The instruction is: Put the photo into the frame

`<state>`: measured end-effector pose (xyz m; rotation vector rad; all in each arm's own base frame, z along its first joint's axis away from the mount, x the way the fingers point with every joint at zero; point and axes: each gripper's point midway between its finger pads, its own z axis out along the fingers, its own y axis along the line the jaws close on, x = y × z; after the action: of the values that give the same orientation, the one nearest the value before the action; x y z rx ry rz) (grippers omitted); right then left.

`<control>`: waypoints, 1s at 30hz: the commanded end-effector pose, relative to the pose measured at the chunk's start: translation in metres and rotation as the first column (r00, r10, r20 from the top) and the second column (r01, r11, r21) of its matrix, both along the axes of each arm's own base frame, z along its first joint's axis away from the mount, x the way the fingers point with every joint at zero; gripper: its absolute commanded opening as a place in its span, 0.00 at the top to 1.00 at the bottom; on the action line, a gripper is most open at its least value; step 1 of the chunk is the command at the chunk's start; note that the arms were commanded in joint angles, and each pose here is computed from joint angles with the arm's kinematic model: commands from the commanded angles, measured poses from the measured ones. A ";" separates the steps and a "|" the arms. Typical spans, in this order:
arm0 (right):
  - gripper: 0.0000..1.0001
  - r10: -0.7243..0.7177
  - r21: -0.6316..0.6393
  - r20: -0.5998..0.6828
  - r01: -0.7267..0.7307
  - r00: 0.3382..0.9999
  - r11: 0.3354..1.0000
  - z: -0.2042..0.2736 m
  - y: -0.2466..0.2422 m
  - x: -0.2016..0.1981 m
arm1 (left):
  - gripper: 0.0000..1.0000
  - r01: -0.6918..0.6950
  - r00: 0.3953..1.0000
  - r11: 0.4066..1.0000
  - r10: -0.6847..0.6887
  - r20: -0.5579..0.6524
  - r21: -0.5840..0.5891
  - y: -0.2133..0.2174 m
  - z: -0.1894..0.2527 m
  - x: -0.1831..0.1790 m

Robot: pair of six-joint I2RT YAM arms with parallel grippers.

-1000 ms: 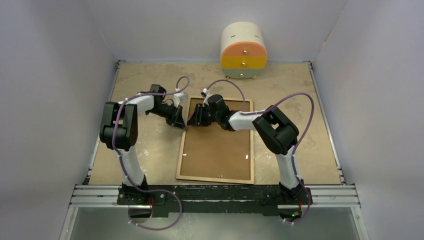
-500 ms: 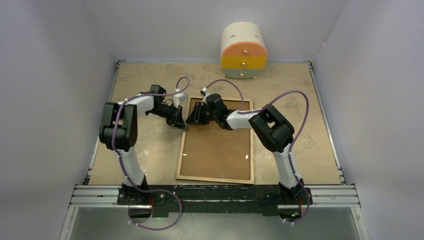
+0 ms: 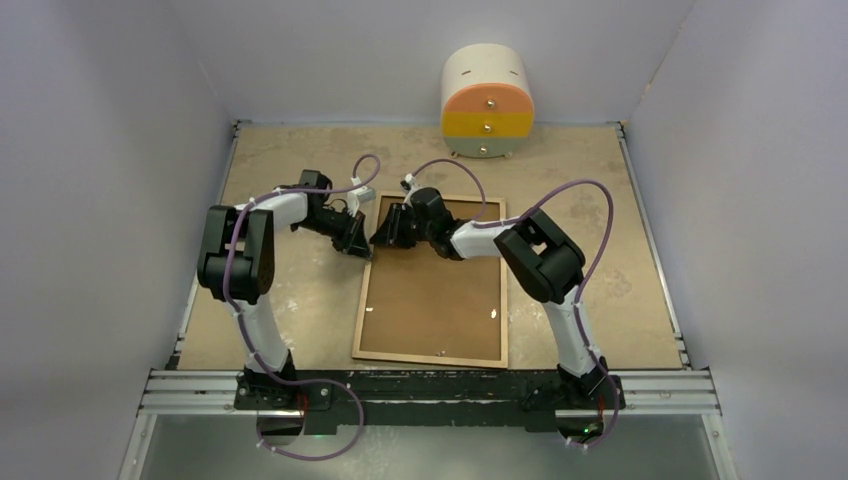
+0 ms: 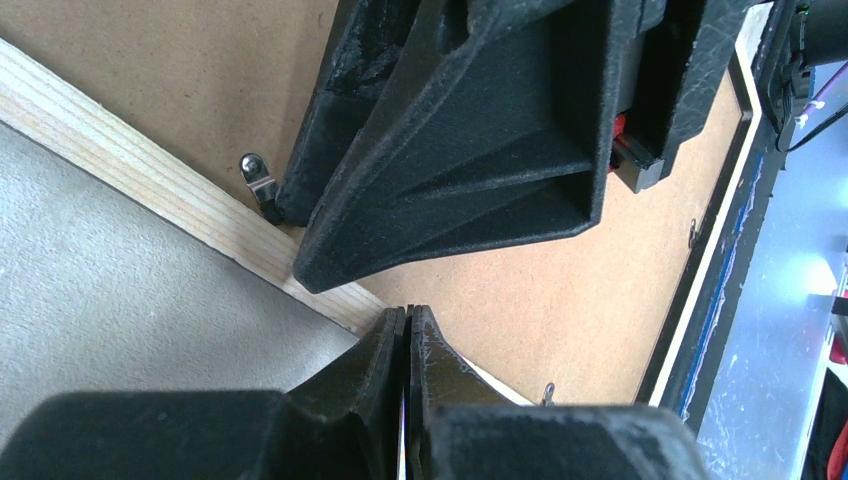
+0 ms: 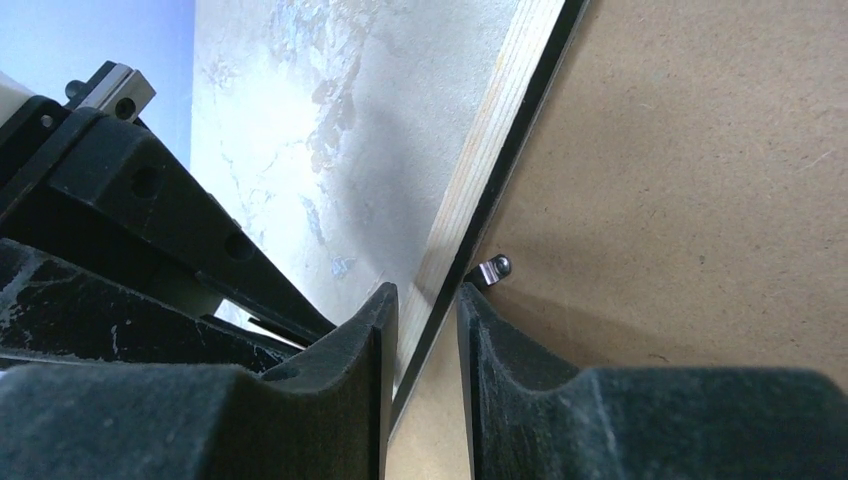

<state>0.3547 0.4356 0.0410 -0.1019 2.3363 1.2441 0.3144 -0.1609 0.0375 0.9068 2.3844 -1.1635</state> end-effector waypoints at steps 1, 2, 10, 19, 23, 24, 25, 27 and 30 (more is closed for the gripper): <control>0.69 -0.044 -0.007 0.033 0.044 0.998 0.999 0.001 0.003 0.015 | 1.00 0.017 1.000 0.993 -0.018 0.012 0.118 0.018 -0.020 -0.008; 0.70 -0.044 -0.007 0.034 0.044 0.998 0.999 0.001 0.003 0.015 | 1.00 0.018 1.000 0.993 -0.019 0.012 0.119 0.019 -0.021 -0.008; 0.70 -0.054 -0.015 0.052 0.055 0.997 0.998 0.001 0.006 0.022 | 1.00 0.024 1.000 0.992 -0.026 0.017 0.126 0.020 -0.021 -0.012; 0.70 0.049 0.120 0.037 -0.053 0.998 0.991 0.041 0.017 -0.001 | 1.00 0.003 0.997 0.994 -0.012 0.079 0.109 0.027 0.012 0.003; 0.60 0.057 0.201 0.063 -0.068 0.996 0.977 0.088 0.014 -0.006 | 0.95 -0.027 0.994 0.996 0.017 0.110 0.085 0.037 0.034 0.015; 0.55 0.044 0.197 0.075 -0.058 0.996 0.979 0.095 0.011 -0.004 | 0.88 -0.030 0.993 0.996 0.021 0.116 0.082 0.039 0.036 0.016; 0.52 0.031 0.191 0.090 -0.048 0.995 0.980 0.103 0.007 -0.001 | 0.78 -0.032 0.993 0.996 0.022 0.120 0.082 0.039 0.036 0.015; 0.44 -0.001 0.168 0.113 -0.018 0.994 0.986 0.112 -0.003 0.008 | 0.54 -0.030 0.993 0.998 0.023 0.114 0.059 0.035 0.036 0.012; 0.41 -0.063 0.115 0.132 0.048 0.989 0.992 0.115 -0.025 0.024 | 0.28 -0.009 0.997 1.000 0.007 0.080 0.025 0.026 0.032 0.003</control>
<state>0.3551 0.4336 0.1120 -0.0994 2.2320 1.3695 0.3235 -0.1218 0.0553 0.8969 2.4088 -1.0134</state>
